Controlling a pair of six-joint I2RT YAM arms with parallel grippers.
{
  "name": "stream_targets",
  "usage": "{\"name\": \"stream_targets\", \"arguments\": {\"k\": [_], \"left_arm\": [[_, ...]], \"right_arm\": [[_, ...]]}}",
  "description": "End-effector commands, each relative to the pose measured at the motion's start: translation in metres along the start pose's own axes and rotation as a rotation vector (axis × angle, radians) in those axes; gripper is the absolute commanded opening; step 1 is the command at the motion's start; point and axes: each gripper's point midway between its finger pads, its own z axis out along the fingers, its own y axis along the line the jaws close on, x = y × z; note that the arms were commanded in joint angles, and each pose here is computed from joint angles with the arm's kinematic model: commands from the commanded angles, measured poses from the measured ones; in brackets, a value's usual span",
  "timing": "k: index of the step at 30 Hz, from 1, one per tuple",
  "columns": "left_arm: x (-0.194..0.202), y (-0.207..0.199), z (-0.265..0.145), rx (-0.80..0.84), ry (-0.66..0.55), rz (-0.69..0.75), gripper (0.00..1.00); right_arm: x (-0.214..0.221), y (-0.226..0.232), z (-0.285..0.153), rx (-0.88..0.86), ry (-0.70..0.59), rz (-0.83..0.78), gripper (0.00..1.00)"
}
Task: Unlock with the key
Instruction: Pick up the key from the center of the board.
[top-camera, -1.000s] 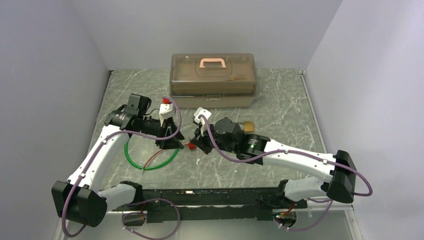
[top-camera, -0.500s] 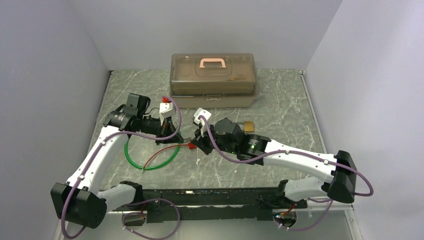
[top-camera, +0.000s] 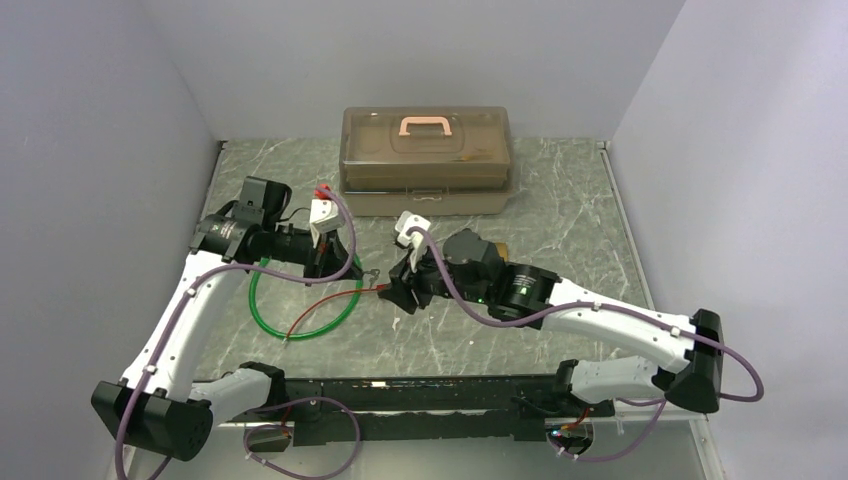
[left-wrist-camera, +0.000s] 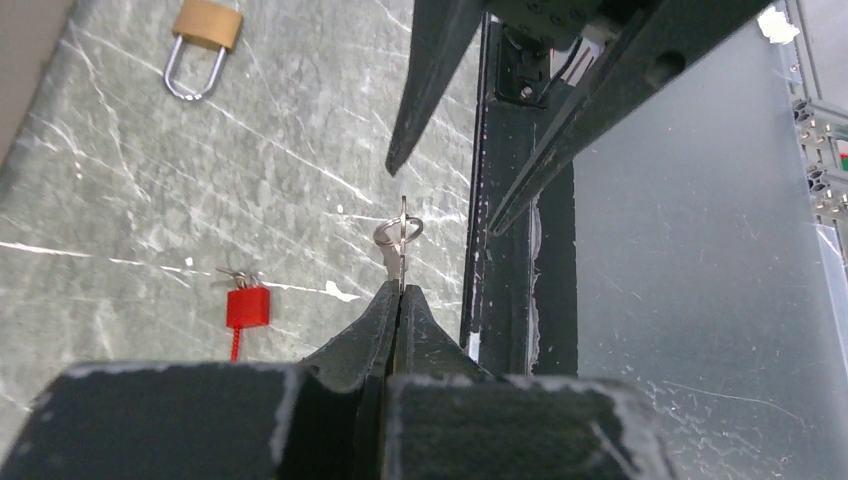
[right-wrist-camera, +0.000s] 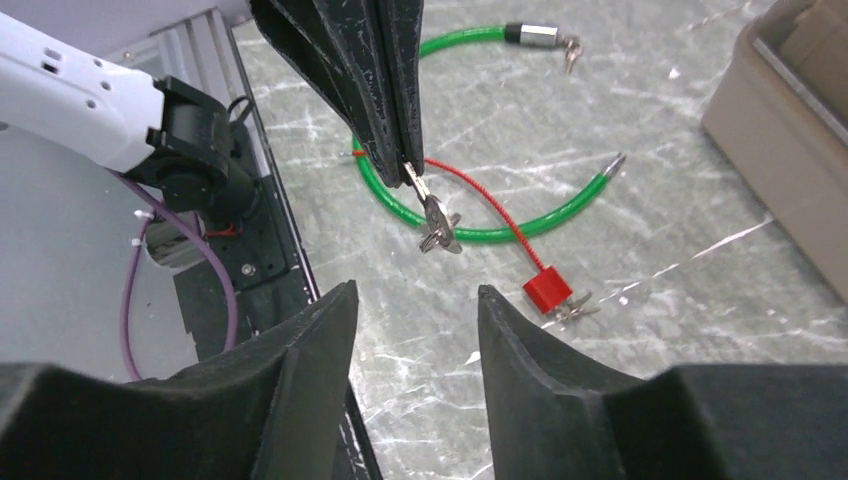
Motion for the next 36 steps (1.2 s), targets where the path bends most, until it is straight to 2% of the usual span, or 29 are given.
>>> {"name": "stream_targets", "arguments": {"k": [1,4,8,10,14,21,33,36], "left_arm": [[-0.021,-0.014,-0.01,0.014,-0.013,0.079,0.0],[-0.026,-0.022,-0.013,0.017,-0.016,0.098,0.0],[-0.033,-0.037,-0.018,0.042,-0.035,0.125,0.0],[-0.038,-0.044,-0.02,0.048,-0.048,0.141,0.0],[-0.045,-0.052,-0.024,0.057,-0.066,0.159,0.0],[-0.046,-0.056,-0.023,0.075,-0.079,0.158,0.0],[-0.046,-0.059,-0.023,0.09,-0.085,0.157,0.0],[-0.046,-0.059,-0.023,0.091,-0.086,0.157,0.0]], "right_arm": [[-0.056,0.004,-0.033,-0.032,-0.126,-0.046,0.54],[-0.076,0.001,-0.048,-0.032,-0.187,-0.057,0.62],[-0.101,0.009,-0.061,-0.13,-0.307,-0.023,0.63],[-0.105,0.016,-0.06,-0.215,-0.319,0.014,0.62],[-0.108,0.028,-0.057,-0.341,-0.311,0.058,0.57],[-0.106,0.043,-0.047,-0.459,-0.273,0.078,0.52],[-0.098,0.047,-0.032,-0.513,-0.248,0.118,0.37],[-0.098,0.048,-0.031,-0.525,-0.251,0.12,0.29]]}}
